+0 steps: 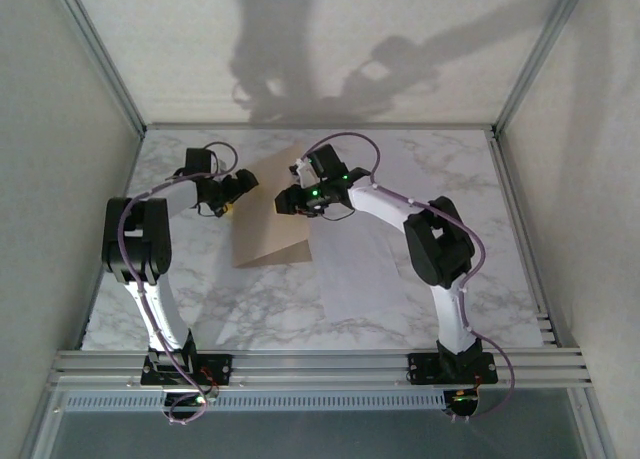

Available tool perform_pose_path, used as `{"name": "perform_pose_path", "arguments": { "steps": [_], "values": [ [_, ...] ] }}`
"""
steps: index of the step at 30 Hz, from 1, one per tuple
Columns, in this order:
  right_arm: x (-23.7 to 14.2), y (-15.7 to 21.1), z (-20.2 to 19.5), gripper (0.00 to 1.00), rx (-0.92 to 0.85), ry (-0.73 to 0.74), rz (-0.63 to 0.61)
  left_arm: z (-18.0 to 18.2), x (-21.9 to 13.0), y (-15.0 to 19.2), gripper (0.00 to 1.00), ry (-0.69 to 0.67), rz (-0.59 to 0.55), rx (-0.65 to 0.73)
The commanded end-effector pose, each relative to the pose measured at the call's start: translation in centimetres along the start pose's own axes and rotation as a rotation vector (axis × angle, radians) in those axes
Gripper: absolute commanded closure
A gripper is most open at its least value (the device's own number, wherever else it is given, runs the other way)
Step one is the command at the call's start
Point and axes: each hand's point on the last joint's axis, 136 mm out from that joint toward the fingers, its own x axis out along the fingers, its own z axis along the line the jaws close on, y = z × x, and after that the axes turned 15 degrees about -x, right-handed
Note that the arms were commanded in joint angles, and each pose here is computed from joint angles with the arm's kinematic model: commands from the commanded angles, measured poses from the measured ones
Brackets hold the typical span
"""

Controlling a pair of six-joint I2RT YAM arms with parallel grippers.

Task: Put the files into the folder

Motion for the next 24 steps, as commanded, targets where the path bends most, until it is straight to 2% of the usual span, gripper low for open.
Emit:
{"name": "perform_pose_path", "arguments": {
  "steps": [1, 4, 9, 12, 14, 19, 24],
  "values": [
    [-1.5, -0.2, 1.9, 0.43, -0.065, -0.005, -0.033, -1.9, -0.8, 1.5, 0.03, 0.057, 0.029, 0.016],
    [-2.4, -0.2, 2.4, 0.36, -0.075, -0.008, -0.049, -2.4, -0.8, 2.5, 0.03, 0.080, 0.048, 0.026],
    [-3.6, -0.5, 3.2, 0.34, -0.074, -0.018, -0.074, -3.3, -0.5, 4.3, 0.03, 0.111, 0.082, 0.050],
    [-4.9, -1.0, 4.0, 0.31, -0.080, -0.025, -0.147, -3.9, -0.6, 5.1, 0.02, 0.109, 0.078, 0.085],
    [-5.6, -1.3, 4.4, 0.28, -0.075, -0.030, -0.188, -4.3, -1.1, 5.2, 0.01, 0.113, 0.058, 0.098],
    [-6.2, -1.7, 5.5, 0.27, -0.066, -0.057, -0.200, -4.8, -2.9, 4.4, 0.00, 0.092, -0.013, 0.148],
    [-6.8, -2.5, 6.4, 0.25, -0.070, -0.086, -0.232, -5.1, -6.1, 2.5, 0.01, 0.022, -0.165, 0.223]
  ]
}}
